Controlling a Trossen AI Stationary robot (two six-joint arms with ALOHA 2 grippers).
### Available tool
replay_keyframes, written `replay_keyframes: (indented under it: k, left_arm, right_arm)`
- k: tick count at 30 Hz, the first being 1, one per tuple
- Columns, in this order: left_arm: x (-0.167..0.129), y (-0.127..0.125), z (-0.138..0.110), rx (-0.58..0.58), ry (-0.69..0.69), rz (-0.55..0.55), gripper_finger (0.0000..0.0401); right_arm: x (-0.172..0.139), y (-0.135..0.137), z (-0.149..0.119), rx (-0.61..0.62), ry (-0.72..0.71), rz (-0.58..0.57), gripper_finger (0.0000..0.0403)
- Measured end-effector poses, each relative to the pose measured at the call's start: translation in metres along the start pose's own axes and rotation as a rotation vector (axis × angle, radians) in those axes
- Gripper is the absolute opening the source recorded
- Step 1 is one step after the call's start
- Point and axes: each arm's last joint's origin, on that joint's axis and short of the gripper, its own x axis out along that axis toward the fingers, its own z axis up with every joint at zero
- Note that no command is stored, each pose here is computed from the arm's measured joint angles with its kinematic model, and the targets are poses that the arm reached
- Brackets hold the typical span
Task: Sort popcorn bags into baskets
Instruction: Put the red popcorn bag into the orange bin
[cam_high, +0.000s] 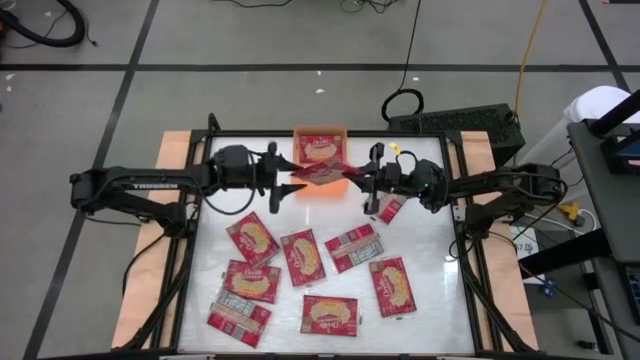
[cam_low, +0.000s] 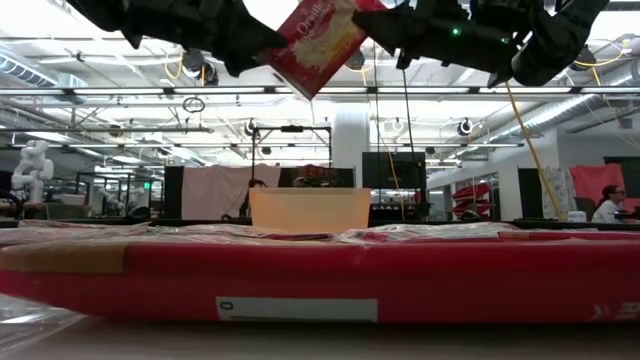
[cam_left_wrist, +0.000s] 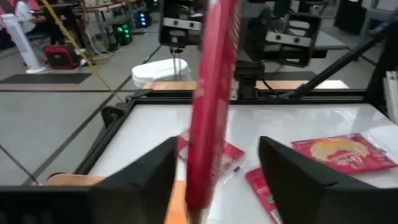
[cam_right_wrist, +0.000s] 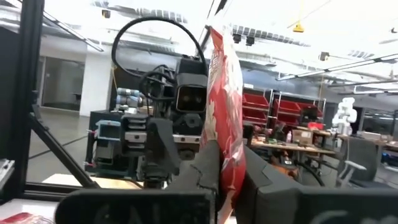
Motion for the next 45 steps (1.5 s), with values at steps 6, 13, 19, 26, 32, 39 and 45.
replay_keyframes:
  k: [6,13,19,26,32,39,45]
  left_arm:
    - [-0.001,0.001,0.002,0.023,-0.018,0.003,0.0057]
    - [-0.024,0.008,0.013,0.069,0.031,0.037,0.0029]
    - [-0.043,0.022,0.038,0.116,0.157,0.074,0.0016]
    - [-0.048,0.046,0.051,0.124,0.316,0.123,0.0019]
    - [-0.035,0.068,0.041,0.101,0.357,0.073,0.0016]
    - [0.002,0.091,0.0,0.013,0.488,0.002,0.0027]
    - [0.029,0.097,-0.03,-0.038,0.56,-0.052,0.0016]
  right_arm:
    - [0.0,0.0,-0.001,0.007,0.008,0.001,0.0006]
    - [-0.001,-0.004,-0.009,0.088,0.1,-0.122,0.0039]
    - [-0.003,-0.007,-0.019,0.066,0.211,-0.221,0.0107]
    - [-0.009,-0.006,-0.038,0.018,0.426,-0.241,0.0145]
    - [-0.017,0.0,-0.054,0.004,0.62,-0.204,0.014]
    - [-0.026,0.009,-0.065,0.012,0.773,-0.159,0.0137]
    - [-0.031,0.016,-0.07,0.011,0.847,-0.127,0.0137]
